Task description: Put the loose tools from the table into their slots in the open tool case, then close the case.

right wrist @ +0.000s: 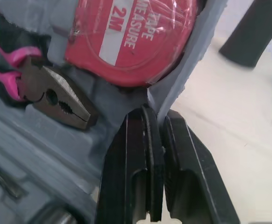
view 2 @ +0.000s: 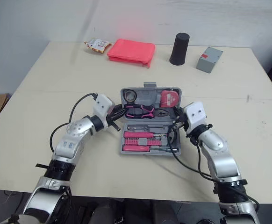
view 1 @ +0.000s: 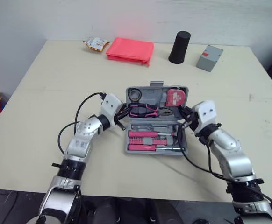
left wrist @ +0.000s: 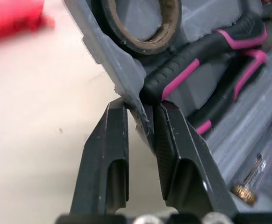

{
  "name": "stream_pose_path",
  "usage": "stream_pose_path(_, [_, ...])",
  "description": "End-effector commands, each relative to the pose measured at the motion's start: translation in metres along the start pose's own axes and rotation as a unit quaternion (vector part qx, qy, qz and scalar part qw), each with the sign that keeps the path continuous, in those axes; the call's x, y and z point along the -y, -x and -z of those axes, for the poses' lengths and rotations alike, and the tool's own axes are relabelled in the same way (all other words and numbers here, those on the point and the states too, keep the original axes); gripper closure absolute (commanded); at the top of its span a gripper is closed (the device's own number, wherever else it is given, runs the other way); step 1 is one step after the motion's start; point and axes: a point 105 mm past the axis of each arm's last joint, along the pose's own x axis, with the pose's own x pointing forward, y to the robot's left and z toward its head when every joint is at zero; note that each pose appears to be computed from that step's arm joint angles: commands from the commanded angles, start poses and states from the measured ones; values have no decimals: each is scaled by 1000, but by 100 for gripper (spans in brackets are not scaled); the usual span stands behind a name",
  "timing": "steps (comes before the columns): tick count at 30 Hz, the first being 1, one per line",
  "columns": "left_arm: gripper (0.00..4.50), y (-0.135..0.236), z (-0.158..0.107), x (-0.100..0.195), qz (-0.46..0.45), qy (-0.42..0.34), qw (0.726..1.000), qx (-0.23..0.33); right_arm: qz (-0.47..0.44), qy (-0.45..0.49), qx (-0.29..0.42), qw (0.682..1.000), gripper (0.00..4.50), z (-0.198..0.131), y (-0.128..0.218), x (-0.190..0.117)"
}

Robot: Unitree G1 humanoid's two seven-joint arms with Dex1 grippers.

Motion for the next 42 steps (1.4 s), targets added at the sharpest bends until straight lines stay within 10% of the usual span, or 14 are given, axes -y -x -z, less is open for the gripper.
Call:
stream_pose_path(1, [424, 16, -7, 3, 12, -147, 988, 40, -42, 120, -19, 992, 450, 29, 20, -11])
stream_pose_path(5, [424, 33, 4, 5, 13, -238, 970, 42, -38, 198, -17, 979, 450, 47, 37, -12])
stream_pose_path(10, [224, 55, 11, 11, 53, -273, 960, 38, -57, 216, -20, 975, 240, 53, 62, -11])
stream_pose_path(14, [90, 112, 55, -25, 42, -204, 972, -110, -64, 245, -93, 963, 52, 70, 112, 10])
stream_pose_path(17, [90, 155, 73, -52, 13, -110, 976, -189, -44, 209, -147, 966, 52, 76, 148, 29])
stream_pose_path(21, [90, 140, 57, -65, 19, -61, 985, -162, -41, 97, -150, 983, 76, 60, 150, 29])
stream_pose_path(25, [142, 90, 33, -61, 51, -17, 993, -106, -127, -31, -137, 982, 236, 35, 137, -5])
stream_pose_path(29, [318, 35, 20, -41, 109, -11, 990, -88, -217, -96, -151, 960, 448, 18, 127, -40])
stream_pose_path(32, [448, 4, 15, -27, 140, -12, 987, -80, -260, -115, -157, 946, 450, 11, 120, -57])
stream_pose_path(42, [448, -48, 17, 7, 258, -24, 962, -85, -328, -94, -198, 919, 450, 27, 102, -79])
